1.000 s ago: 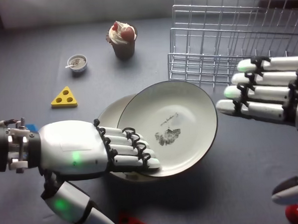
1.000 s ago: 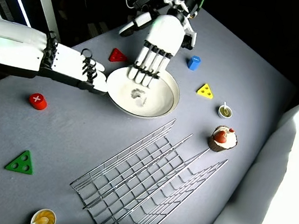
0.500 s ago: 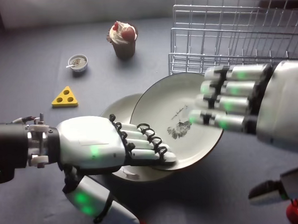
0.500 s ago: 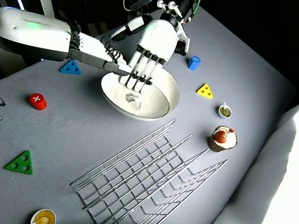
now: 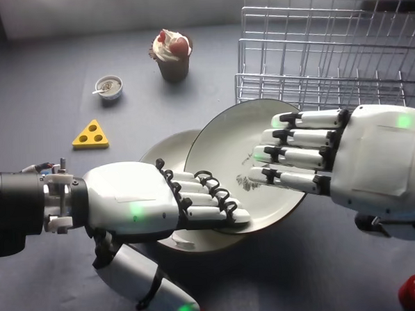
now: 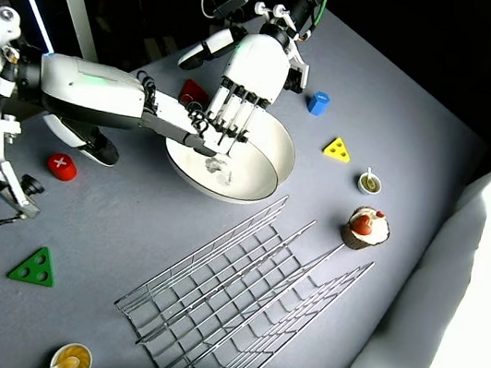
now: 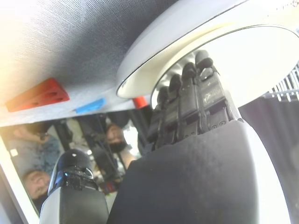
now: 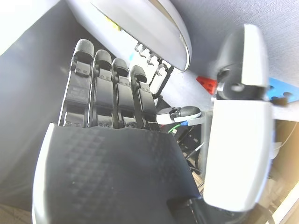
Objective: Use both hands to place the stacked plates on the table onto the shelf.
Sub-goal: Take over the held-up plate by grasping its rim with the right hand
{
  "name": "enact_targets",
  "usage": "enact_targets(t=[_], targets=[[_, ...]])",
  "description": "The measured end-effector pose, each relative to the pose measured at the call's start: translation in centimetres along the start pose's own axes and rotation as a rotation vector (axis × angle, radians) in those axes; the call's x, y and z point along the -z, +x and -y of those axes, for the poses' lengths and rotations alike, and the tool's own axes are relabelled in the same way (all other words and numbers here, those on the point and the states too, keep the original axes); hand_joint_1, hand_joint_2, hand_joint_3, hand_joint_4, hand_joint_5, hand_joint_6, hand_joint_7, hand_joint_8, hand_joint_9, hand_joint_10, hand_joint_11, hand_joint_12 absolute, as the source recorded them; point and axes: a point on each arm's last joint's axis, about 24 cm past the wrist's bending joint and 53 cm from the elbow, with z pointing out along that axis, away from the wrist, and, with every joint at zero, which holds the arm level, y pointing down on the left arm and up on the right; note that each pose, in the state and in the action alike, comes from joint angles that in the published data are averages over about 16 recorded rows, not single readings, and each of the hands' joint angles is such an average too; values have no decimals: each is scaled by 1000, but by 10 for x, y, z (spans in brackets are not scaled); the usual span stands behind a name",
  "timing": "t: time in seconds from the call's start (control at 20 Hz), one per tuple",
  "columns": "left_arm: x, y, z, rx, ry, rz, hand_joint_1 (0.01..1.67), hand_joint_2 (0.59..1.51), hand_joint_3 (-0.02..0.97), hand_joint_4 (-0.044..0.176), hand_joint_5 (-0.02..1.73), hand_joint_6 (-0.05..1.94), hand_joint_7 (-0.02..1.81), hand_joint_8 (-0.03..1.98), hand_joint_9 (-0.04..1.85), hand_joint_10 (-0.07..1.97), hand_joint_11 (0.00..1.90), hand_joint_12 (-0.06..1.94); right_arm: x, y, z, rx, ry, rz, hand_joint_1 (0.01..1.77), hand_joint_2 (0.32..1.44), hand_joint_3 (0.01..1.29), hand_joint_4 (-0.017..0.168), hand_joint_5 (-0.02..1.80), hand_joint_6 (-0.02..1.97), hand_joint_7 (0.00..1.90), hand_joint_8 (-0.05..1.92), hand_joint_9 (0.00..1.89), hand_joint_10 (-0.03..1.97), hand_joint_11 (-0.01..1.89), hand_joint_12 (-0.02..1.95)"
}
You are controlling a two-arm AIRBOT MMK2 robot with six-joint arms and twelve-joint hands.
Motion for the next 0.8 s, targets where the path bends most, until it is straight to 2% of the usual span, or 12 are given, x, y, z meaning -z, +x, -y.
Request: enact_targets(t=[0.3, 0.8], targets=[[-1, 0, 0, 2, 1, 1, 35, 1014, 12, -4, 95, -15, 121, -14, 136, -13, 159, 18, -14, 2, 4, -23, 3, 15, 1134, 920, 16, 6, 221, 19, 174, 6, 236, 0, 310, 53], [-2, -1, 0, 7, 4, 5, 34, 1019, 12, -5, 92, -15, 114, -14, 131, -11, 148, 19, -37, 5, 8, -51, 2, 35, 1205, 976, 16, 6, 333, 18, 251, 6, 286, 0, 341, 67]])
